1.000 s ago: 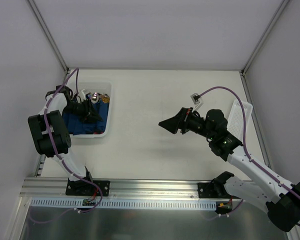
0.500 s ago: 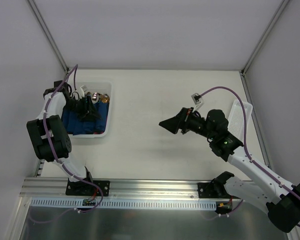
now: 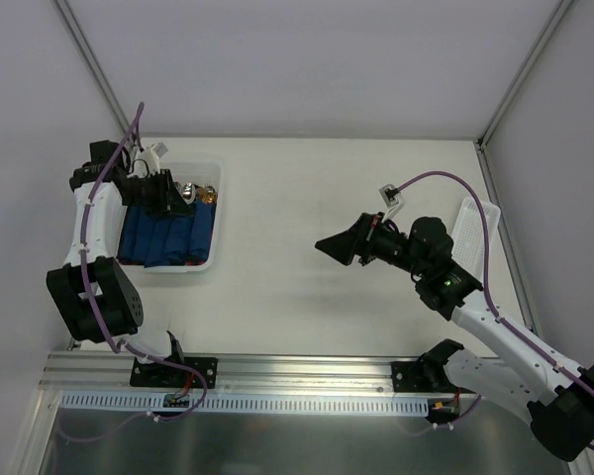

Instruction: Place the utensils on the paper napkin and roll it up

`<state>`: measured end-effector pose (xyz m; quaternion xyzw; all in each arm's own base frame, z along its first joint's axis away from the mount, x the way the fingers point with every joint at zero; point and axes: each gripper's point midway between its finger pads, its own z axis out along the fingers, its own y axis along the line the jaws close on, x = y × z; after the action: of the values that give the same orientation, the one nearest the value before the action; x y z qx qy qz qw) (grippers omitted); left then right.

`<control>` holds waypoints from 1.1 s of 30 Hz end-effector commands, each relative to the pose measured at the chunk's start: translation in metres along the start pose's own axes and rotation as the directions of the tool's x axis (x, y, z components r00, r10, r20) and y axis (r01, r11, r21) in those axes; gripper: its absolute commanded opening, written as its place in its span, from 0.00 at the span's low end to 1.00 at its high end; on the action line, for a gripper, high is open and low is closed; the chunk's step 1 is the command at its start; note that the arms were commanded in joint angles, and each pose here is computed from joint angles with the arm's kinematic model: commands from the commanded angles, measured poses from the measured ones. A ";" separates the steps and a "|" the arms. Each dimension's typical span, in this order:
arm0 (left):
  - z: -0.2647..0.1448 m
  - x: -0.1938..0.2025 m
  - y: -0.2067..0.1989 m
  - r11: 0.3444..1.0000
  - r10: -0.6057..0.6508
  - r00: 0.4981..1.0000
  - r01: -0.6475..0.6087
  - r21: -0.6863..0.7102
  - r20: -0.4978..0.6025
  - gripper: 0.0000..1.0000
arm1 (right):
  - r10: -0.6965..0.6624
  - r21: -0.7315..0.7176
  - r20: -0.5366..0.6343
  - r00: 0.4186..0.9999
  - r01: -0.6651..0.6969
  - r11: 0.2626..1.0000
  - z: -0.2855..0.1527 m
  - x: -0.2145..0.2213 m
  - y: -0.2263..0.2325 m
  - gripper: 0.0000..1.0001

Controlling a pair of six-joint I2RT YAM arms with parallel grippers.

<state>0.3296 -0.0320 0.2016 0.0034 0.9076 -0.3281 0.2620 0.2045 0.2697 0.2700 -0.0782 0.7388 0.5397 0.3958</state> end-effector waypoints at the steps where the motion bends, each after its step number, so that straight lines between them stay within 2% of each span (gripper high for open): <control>1: 0.012 0.023 -0.016 0.993 -0.008 0.998 0.016 0.117 -0.064 0.17 | -0.020 -0.035 0.013 1.000 0.020 0.999 -0.002 -0.005 0.008 0.99; 6: 0.027 0.041 -0.008 0.987 -0.060 0.989 0.078 0.138 -0.134 0.13 | -0.020 -0.030 0.008 1.000 0.020 0.999 -0.002 -0.005 0.007 0.99; 9: 0.029 0.046 -0.014 0.984 -0.022 0.991 0.045 0.173 -0.129 0.15 | -0.024 -0.016 0.007 1.000 0.024 1.000 -0.002 -0.003 0.003 0.99; 11: 0.032 0.056 -0.022 0.980 0.042 0.989 -0.013 0.199 -0.141 0.15 | -0.022 0.008 0.004 1.000 0.022 1.000 -0.002 -0.001 -0.003 0.99; 12: 0.034 0.063 -0.039 0.971 0.118 0.982 -0.084 0.223 -0.147 0.15 | -0.022 0.031 -0.011 1.000 0.023 0.999 -0.001 0.003 -0.010 0.99; 14: 0.041 0.079 -0.050 0.959 0.203 0.965 -0.161 0.233 -0.167 0.15 | -0.025 0.052 -0.017 1.000 0.026 0.998 -0.001 0.005 -0.015 0.99; 15: 0.040 0.080 -0.059 0.944 0.269 0.953 -0.232 0.235 -0.137 0.15 | -0.028 0.071 -0.029 0.999 0.030 0.997 -0.001 0.008 -0.020 0.99; 17: 0.051 0.101 -0.073 0.924 0.333 0.928 -0.286 0.253 -0.170 0.17 | -0.026 0.107 -0.032 0.999 0.030 0.994 -0.001 0.010 -0.030 0.99; 21: 0.066 0.114 -0.081 0.899 0.420 0.897 -0.389 0.200 -0.141 0.20 | -0.029 0.263 -0.083 0.996 0.050 0.964 -0.010 0.021 -0.064 0.99; 24: 0.079 0.116 -0.080 0.874 0.483 0.870 -0.472 0.115 -0.097 0.24 | -0.087 0.367 -0.105 0.991 0.120 0.922 -0.019 0.016 -0.085 0.99; 25: 0.082 0.120 -0.079 0.875 0.482 0.870 -0.475 0.092 -0.099 0.31 | -0.085 0.412 -0.139 0.987 0.136 0.901 -0.026 0.021 -0.094 0.99; 28: 0.089 0.117 -0.082 0.843 0.537 0.840 -0.537 0.018 -0.077 0.38 | -0.142 0.525 -0.203 0.969 0.230 0.820 -0.044 0.017 -0.115 0.99; 29: 0.091 0.116 -0.081 0.836 0.547 0.834 -0.549 -0.003 -0.073 0.48 | -0.152 0.553 -0.220 0.964 0.251 0.794 -0.049 0.017 -0.120 0.99; 30: 0.092 0.112 -0.081 0.818 0.570 0.819 -0.573 -0.042 -0.063 0.58 | -0.180 0.607 -0.241 0.954 0.293 0.739 -0.059 0.011 -0.130 0.99; 31: 0.093 0.110 -0.081 0.807 0.586 0.808 -0.589 -0.052 -0.061 0.81 | -0.192 0.629 -0.251 0.949 0.311 0.713 -0.064 0.008 -0.134 0.99; 32: 0.093 0.109 -0.083 0.798 0.597 0.800 -0.600 -0.056 -0.057 0.97 | -0.202 0.643 -0.262 0.943 0.327 0.692 -0.068 0.007 -0.137 0.99; 33: 0.092 0.107 -0.086 0.790 0.608 0.792 -0.610 -0.060 -0.049 0.99 | -0.224 0.679 -0.273 0.936 0.352 0.644 -0.076 0.001 -0.144 0.99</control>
<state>0.2407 -0.1780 0.1255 0.2960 0.8820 -0.2437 0.2741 0.2328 0.1864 0.1682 -0.0684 0.8873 0.2422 0.3865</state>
